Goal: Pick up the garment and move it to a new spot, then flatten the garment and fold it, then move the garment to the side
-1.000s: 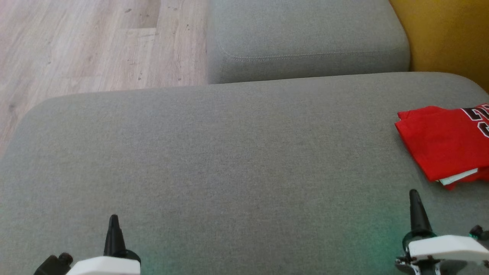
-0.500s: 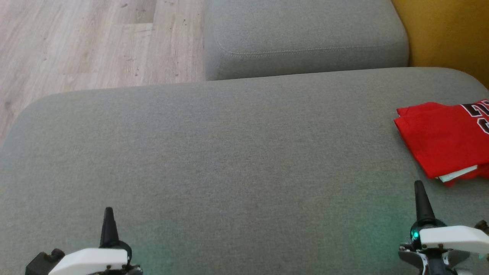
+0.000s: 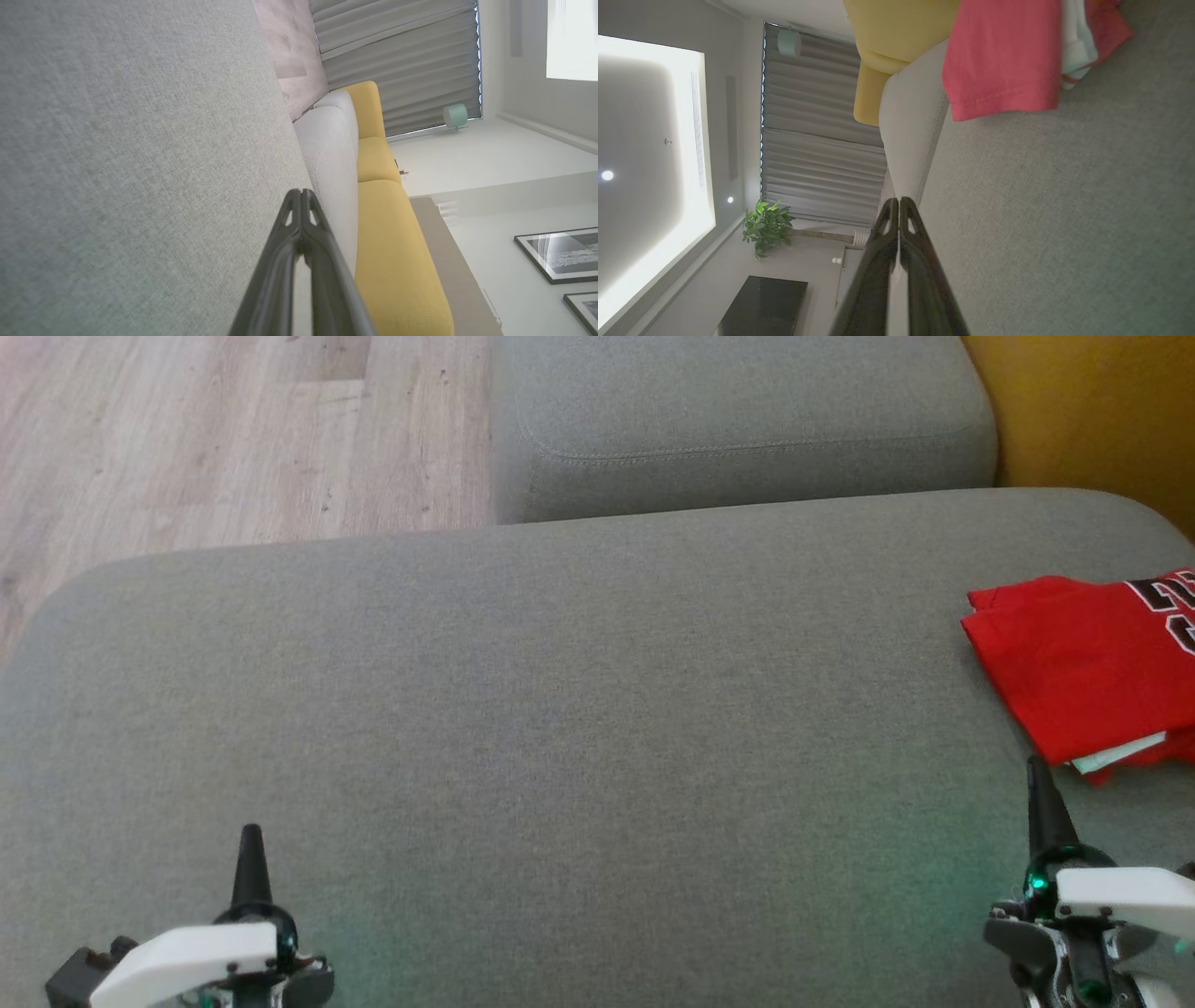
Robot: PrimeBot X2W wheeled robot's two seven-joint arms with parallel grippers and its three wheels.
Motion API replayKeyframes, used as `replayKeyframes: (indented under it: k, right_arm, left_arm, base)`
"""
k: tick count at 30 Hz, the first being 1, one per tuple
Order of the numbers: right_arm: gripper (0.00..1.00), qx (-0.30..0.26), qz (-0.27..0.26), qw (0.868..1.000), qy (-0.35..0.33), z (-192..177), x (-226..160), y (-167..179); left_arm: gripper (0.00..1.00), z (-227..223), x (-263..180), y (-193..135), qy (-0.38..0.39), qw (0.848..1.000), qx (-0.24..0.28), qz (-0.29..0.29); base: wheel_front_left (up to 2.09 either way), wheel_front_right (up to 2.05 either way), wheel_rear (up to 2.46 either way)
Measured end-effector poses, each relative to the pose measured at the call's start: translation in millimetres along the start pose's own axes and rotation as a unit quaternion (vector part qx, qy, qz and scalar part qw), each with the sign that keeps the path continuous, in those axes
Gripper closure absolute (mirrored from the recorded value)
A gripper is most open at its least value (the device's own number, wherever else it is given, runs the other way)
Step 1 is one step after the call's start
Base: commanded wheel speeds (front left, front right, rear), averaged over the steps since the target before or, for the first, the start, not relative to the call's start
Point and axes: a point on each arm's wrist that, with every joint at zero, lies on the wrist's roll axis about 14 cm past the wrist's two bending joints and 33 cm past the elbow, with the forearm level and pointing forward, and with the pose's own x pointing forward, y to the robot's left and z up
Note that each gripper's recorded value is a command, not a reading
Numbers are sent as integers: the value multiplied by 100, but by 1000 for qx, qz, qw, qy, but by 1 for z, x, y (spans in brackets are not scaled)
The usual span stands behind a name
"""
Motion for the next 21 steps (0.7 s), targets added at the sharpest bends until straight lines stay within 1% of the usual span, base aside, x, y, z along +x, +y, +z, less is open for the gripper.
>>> replayKeyframes:
  k: [7,11,21]
  right_arm:
    - [100,41,-3,999,-4,5,1,-2]
    - [100,62,5,998,-6,8,6,3]
    - [100,121,9,993,-13,14,10,4]
  left_arm:
    - [100,5,6,-5,-4,999,-42,-10]
    - [100,6,10,-10,-2,998,-65,-20]
    - [100,13,17,-16,-6,992,-124,-37]
  base:
    - [0,0,0]
    - [0,0,0]
    - [0,0,0]
